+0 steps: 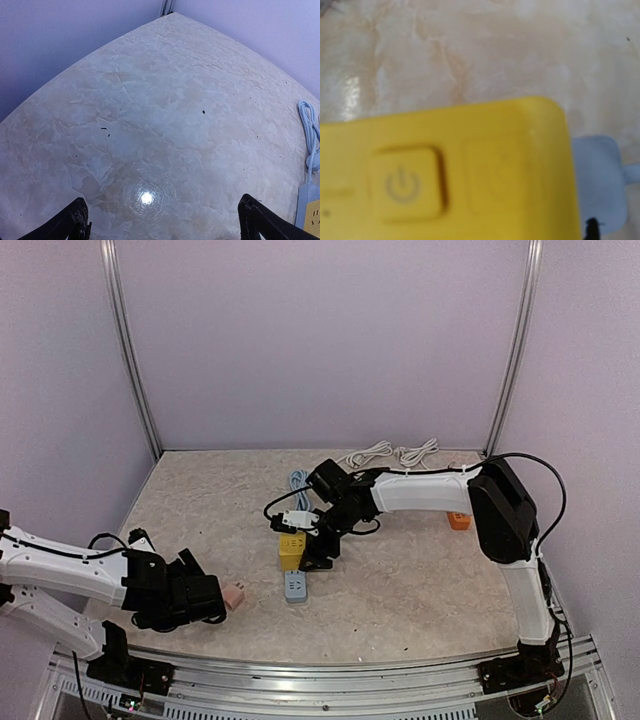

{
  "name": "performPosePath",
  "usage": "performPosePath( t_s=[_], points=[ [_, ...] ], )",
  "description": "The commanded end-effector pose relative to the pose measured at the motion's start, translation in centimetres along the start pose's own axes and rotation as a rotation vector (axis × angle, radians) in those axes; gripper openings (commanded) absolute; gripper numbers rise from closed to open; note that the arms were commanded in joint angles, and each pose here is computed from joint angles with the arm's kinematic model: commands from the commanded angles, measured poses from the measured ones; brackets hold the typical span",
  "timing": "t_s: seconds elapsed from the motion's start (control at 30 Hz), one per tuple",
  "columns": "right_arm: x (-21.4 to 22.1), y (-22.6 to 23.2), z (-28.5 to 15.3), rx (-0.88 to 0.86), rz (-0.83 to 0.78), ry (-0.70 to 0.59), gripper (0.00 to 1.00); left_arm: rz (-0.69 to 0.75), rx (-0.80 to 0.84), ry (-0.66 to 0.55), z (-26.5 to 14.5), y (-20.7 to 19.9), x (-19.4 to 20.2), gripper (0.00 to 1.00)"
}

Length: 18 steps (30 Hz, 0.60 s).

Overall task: Insert the plug
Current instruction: Insert the plug into the socket.

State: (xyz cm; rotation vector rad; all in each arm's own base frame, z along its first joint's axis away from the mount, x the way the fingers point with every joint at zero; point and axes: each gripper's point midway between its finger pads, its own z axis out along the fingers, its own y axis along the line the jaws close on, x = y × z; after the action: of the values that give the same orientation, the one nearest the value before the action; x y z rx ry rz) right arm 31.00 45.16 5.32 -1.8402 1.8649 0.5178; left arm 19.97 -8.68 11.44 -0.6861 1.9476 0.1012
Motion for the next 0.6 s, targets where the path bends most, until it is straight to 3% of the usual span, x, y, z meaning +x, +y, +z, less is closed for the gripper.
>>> performPosePath(
  t_s=[0.0,0.17,0.43,0.57],
  points=[
    [-0.5,-0.7,-1.8,0.04,0.012,0.004,0.86,0.008,-0.006,-0.006,-0.2,-0.1,-0.1,0.99],
    [-1.4,-0.8,-3.1,0.053,0.009,-0.013,0.99,0.013,-0.017,-0.008,-0.1,0.1,0.0,0.99],
    [-1.8,-1.0,-6.5,0.117,0.013,-0.006,1.0,0.071,-0.038,0.006,0.0,-0.6,0.5,0.99],
    [-2.0,-1.1,-8.6,0.171,0.025,-0.013,1.0,0.14,-0.131,0.052,0.9,-0.7,1.8,0.99]
  ],
)
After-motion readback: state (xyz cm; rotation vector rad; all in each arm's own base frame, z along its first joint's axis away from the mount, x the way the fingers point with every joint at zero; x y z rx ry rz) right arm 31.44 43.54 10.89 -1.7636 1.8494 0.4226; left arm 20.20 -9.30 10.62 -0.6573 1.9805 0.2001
